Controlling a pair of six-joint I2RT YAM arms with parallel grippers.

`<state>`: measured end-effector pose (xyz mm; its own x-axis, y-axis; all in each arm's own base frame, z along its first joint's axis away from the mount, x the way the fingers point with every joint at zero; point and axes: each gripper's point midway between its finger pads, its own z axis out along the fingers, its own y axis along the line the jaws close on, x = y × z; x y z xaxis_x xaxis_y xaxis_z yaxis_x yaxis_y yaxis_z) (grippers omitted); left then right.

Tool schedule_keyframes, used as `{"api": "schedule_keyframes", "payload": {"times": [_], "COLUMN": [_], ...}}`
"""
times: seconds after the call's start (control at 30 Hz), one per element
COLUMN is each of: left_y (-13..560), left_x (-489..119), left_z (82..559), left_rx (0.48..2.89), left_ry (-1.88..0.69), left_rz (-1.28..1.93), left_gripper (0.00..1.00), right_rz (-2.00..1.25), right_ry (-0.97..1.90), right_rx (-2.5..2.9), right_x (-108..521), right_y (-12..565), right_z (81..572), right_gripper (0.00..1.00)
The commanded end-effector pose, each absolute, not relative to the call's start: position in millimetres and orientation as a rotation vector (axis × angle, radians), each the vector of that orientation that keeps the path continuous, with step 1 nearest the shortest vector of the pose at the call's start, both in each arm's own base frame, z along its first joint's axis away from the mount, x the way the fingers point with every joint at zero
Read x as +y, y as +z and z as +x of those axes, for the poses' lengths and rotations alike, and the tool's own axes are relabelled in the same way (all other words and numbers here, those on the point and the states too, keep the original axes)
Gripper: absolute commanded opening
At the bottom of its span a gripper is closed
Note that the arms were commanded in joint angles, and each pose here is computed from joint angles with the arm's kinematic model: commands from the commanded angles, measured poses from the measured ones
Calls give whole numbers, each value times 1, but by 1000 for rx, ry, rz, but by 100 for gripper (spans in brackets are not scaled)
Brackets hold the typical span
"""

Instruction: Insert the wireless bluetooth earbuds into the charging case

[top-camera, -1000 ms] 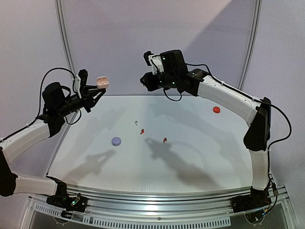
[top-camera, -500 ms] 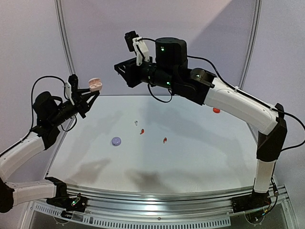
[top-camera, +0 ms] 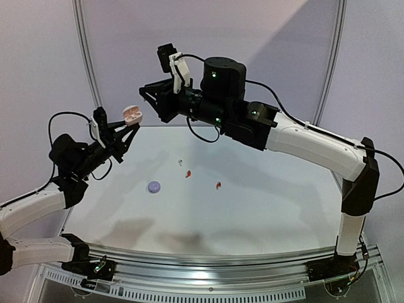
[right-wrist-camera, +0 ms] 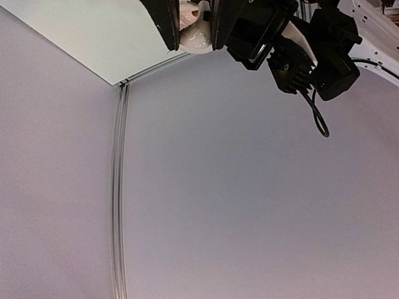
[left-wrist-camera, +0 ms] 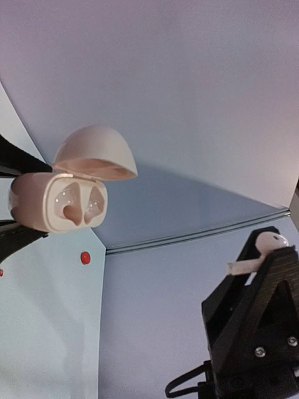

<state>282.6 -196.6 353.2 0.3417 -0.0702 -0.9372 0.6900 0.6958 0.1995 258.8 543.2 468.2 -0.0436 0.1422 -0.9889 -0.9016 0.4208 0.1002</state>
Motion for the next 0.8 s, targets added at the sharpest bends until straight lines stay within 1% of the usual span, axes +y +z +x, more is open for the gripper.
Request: {"api": "schedule_keyframes", "payload": {"times": [0.0,0.27,0.47,0.6,0.77], "left_y": [355,361,358,359,359], "left_x": [-201,-202,-204,-207,-206], "left_z": [275,275,274,272,273], "left_rx": [1094,1062,1066,1053,1059], "left_ry": [-560,-572,-573,-585,-587], "left_rz": [647,645,660,673,666], "left_gripper": [0,0,0,0,0], "right_rz": [-797,-829,-847,-867,-868], "right_ry": [1055,1041,1031,1025,1004], "right_rx": [1248,1300,1295,1318,1334], "right_x": [548,559,571,579,580], "right_y": [483,461,456,441,436], "right_z": [243,248,252,255,258], "right_gripper": [0,0,0,0,0]}}
